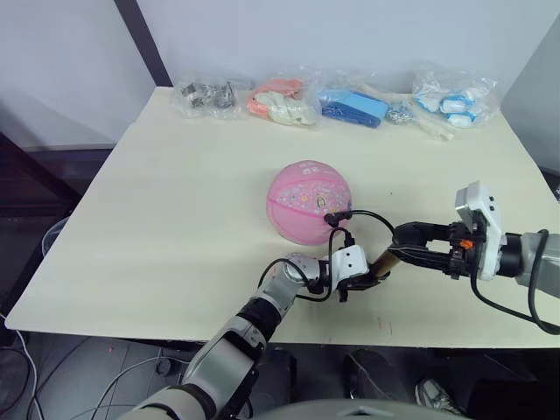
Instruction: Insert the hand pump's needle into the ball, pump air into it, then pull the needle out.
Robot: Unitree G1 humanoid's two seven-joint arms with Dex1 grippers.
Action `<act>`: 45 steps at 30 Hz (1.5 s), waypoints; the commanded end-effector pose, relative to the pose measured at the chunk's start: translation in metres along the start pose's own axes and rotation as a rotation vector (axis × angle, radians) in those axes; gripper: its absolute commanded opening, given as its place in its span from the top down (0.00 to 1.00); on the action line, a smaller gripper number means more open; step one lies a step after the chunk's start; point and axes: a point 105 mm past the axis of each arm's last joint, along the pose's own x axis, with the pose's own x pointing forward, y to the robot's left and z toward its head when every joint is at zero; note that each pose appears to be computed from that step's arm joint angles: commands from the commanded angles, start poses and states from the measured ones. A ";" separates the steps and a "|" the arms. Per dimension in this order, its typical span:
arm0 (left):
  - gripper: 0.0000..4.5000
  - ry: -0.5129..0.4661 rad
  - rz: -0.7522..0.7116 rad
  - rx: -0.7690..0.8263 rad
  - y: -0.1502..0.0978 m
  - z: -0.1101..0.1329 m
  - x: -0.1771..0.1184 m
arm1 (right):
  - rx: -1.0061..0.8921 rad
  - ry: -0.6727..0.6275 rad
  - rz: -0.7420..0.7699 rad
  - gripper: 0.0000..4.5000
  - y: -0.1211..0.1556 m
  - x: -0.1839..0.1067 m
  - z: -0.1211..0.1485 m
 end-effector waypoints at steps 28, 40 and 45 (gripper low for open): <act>0.76 0.166 -0.106 -0.093 -0.031 -0.048 -0.005 | -0.180 -0.176 -0.066 0.49 0.004 -0.083 0.134; 0.76 0.165 -0.104 -0.095 -0.031 -0.048 -0.005 | -0.195 -0.178 -0.078 0.49 0.003 -0.092 0.146; 0.76 0.164 -0.103 -0.095 -0.031 -0.048 -0.005 | -0.102 -0.132 -0.053 0.49 0.001 -0.081 0.128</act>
